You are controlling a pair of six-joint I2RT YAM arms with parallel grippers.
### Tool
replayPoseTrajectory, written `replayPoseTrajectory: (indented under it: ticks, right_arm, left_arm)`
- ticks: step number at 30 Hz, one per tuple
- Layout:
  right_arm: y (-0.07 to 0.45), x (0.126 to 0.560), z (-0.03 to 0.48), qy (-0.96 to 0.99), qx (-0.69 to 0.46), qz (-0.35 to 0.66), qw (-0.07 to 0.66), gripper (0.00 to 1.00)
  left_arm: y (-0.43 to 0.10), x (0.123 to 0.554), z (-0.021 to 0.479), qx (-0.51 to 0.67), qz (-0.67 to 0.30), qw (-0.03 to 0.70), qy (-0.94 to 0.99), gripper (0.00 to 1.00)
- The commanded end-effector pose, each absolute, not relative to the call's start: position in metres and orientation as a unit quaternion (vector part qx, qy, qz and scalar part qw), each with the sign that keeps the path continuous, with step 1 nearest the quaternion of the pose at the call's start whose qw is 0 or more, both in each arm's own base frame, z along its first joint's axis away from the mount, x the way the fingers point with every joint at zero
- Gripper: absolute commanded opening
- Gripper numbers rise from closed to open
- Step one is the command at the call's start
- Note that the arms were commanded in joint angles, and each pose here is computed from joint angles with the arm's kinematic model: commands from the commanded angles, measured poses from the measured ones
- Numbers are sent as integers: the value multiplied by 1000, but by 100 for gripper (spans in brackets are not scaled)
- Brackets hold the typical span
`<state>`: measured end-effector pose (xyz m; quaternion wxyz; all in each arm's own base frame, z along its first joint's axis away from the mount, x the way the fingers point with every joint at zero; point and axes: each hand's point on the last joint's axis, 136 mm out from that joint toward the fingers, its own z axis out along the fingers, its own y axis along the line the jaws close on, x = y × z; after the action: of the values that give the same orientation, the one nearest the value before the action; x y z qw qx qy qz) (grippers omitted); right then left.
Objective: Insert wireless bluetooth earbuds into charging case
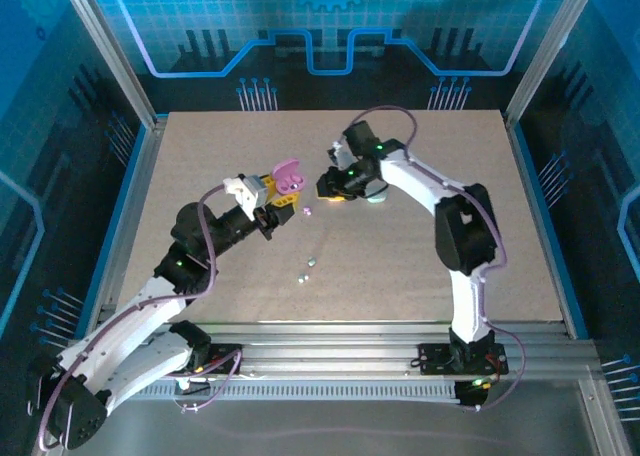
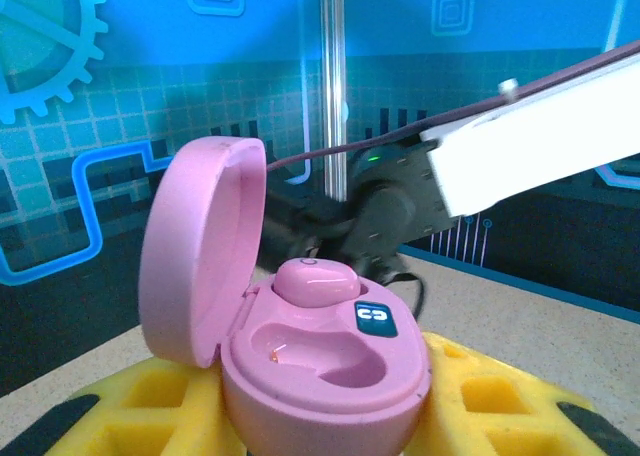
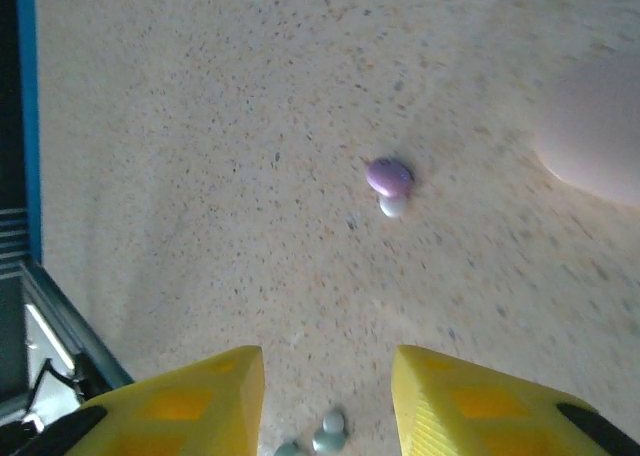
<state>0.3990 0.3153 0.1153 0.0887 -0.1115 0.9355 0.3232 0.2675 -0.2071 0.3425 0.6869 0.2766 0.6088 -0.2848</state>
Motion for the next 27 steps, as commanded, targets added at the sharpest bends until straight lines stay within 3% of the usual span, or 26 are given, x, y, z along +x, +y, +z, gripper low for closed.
replayPoseTrajectory:
  ticks: [1, 13, 27]
  right_arm:
    - [323, 402, 97, 947, -157, 269, 76, 40]
    - [352, 422, 47, 948, -227, 214, 60, 43]
    - [366, 415, 22, 932, -276, 232, 32, 43]
  left_arm:
    - [-201, 261, 372, 279, -275, 711, 584, 35]
    - [-202, 258, 376, 287, -279, 708, 582, 35]
    - [-207, 260, 370, 292, -289, 699, 586, 35]
